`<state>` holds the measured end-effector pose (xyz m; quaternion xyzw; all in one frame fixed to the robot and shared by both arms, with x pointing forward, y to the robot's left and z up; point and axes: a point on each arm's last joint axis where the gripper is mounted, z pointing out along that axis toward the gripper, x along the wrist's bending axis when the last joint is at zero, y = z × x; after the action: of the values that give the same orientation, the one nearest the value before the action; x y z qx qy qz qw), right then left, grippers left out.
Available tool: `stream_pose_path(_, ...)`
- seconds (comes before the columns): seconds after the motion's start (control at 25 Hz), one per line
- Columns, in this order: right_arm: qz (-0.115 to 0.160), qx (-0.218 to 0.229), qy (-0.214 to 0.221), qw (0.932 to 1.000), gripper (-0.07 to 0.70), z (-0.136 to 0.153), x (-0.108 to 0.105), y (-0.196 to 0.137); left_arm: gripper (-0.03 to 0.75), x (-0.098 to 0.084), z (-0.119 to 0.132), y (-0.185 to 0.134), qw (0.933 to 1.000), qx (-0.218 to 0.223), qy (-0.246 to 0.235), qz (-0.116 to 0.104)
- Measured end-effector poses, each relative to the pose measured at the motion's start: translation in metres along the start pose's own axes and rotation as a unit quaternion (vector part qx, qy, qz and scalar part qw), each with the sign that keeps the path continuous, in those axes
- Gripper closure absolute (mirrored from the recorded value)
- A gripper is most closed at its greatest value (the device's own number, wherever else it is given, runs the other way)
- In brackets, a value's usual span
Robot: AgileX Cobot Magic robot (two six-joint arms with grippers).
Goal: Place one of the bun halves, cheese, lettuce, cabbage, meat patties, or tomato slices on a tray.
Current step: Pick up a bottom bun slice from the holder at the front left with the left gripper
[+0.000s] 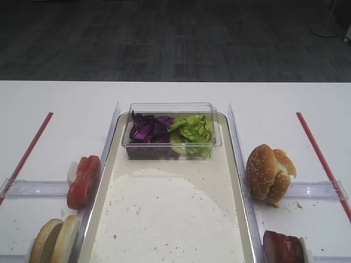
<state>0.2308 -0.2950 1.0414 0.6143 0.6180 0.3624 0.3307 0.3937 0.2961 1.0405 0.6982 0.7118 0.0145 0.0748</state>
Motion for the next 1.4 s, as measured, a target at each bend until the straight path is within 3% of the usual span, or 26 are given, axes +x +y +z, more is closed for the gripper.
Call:
stream_pose_path(0.72,0.0,0.0,0.0,1.0,0.456,0.0,0.0,0.0,0.181,-0.0001,0.0,0.0002,1.0,-0.001,0.0,0.001)
stream_pose_path(1.4,0.003,0.0,0.0,1.0,0.456,0.0,0.0,0.0,0.181,-0.0071,-0.0002,0.0004,0.9992,-0.002,-0.039,-0.006)
